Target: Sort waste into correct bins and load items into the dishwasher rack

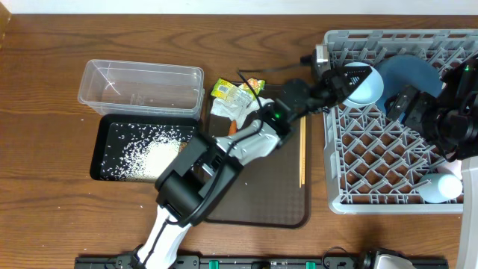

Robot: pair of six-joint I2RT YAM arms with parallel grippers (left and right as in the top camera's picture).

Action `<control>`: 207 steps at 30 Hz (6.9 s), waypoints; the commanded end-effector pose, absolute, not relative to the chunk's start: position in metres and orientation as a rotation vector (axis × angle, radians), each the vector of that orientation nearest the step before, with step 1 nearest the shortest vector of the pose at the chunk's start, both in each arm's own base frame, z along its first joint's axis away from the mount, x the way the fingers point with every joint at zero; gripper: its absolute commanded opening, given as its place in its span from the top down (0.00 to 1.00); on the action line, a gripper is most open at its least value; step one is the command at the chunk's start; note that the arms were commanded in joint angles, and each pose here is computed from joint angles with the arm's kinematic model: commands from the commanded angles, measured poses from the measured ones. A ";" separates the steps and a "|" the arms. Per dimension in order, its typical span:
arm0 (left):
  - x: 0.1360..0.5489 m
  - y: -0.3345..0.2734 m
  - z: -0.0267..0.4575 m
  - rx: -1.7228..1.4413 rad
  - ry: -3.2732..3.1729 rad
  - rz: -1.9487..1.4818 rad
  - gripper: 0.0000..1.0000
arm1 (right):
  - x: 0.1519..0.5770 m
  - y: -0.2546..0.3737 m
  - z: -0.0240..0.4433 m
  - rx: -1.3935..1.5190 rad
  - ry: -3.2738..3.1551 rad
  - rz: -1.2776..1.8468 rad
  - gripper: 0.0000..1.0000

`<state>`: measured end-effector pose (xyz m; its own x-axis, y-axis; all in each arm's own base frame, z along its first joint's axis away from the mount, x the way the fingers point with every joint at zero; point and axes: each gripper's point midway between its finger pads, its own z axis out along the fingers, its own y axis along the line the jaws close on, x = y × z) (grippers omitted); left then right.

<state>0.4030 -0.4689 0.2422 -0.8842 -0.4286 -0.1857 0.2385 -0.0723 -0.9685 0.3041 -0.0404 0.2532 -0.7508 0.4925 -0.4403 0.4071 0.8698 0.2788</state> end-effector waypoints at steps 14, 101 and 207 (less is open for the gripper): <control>0.445 -0.290 0.282 0.236 2.014 -1.168 0.50 | 0.340 -0.028 0.210 0.607 2.649 0.310 0.22; 0.302 0.027 0.240 -0.379 2.610 -0.032 0.02 | 0.393 0.028 0.217 0.282 2.468 -0.291 0.43; 0.302 0.027 0.240 -0.379 2.610 -0.032 0.02 | 0.390 -0.034 0.230 -0.003 2.045 -1.691 0.99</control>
<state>0.3033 0.0235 0.2395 -0.8363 -0.2852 -0.4683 -0.2633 0.9581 -0.1133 0.3930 -0.0339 0.2123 -0.8913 -0.2760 -0.3598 0.2848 0.2768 -0.9178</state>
